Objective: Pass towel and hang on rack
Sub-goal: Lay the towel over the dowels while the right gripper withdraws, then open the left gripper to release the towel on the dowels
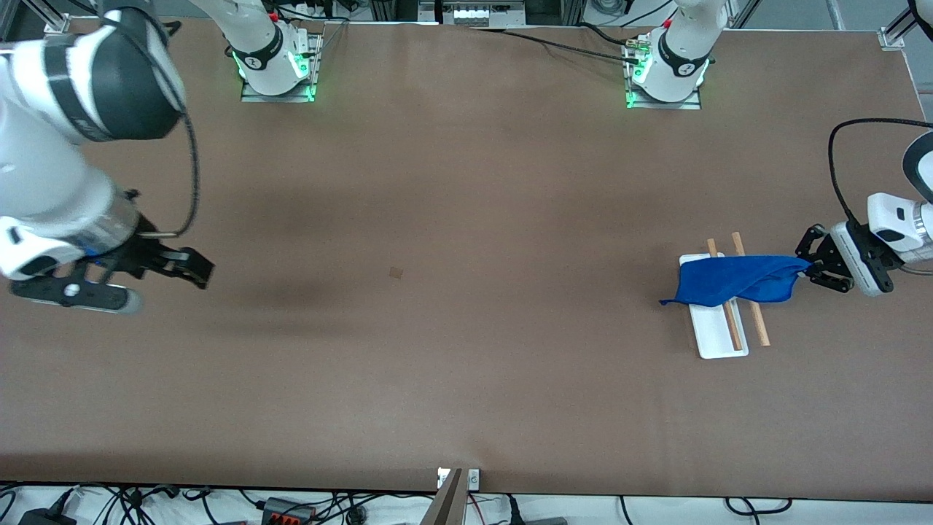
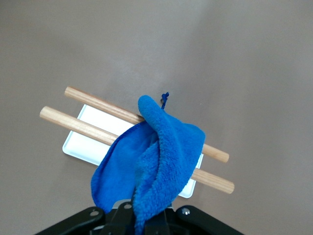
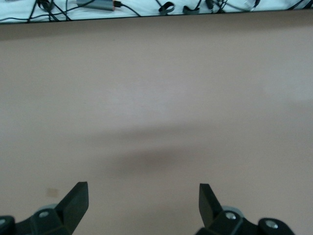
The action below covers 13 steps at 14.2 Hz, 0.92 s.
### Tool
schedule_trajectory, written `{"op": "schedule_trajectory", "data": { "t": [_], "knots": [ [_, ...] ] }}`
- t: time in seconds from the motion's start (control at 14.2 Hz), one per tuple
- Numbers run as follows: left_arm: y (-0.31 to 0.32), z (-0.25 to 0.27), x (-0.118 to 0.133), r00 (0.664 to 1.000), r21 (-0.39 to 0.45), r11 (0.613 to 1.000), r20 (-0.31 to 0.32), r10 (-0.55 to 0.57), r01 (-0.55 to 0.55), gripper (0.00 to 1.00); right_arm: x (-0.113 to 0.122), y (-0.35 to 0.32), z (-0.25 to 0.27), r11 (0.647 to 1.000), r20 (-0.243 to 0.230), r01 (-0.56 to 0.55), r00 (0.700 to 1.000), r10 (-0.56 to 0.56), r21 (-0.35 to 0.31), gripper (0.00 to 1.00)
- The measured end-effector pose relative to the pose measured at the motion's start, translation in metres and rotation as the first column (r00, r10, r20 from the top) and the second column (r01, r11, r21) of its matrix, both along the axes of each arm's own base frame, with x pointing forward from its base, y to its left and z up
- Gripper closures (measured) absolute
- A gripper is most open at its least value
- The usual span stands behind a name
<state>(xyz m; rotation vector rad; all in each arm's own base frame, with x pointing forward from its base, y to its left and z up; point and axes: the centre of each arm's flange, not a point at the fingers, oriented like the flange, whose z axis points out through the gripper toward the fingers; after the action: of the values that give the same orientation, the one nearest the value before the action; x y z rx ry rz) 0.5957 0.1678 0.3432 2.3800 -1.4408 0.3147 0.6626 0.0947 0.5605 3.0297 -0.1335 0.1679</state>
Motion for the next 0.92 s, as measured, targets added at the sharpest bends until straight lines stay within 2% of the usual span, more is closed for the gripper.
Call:
{"op": "schedule_trajectory", "data": {
  "t": [0.14, 0.35, 0.49, 0.92],
  "knots": [
    [0.013, -0.005, 0.005, 1.000, 0.018, 1.000, -0.002, 0.000, 0.000, 0.97, -0.012, -0.034, 0.016, 1.000, -0.025, -0.008, 1.000, 0.008, -0.013, 0.00],
    [0.028, -0.013, 0.008, 1.000, 0.014, 1.000, -0.006, 0.018, -0.018, 0.97, -0.026, -0.093, 0.033, 0.998, -0.063, -0.033, 0.997, 0.037, 0.063, 0.00],
    [0.033, -0.019, 0.008, 1.000, 0.010, 1.000, -0.012, 0.024, -0.023, 0.97, -0.031, -0.124, 0.037, 0.996, -0.068, -0.037, 0.997, 0.042, 0.079, 0.00],
    [0.053, -0.054, 0.001, 0.997, -0.015, 0.998, -0.053, 0.053, -0.054, 0.97, -0.037, -0.124, 0.043, 0.995, -0.076, -0.044, 0.996, 0.050, 0.086, 0.00]
  ]
}}
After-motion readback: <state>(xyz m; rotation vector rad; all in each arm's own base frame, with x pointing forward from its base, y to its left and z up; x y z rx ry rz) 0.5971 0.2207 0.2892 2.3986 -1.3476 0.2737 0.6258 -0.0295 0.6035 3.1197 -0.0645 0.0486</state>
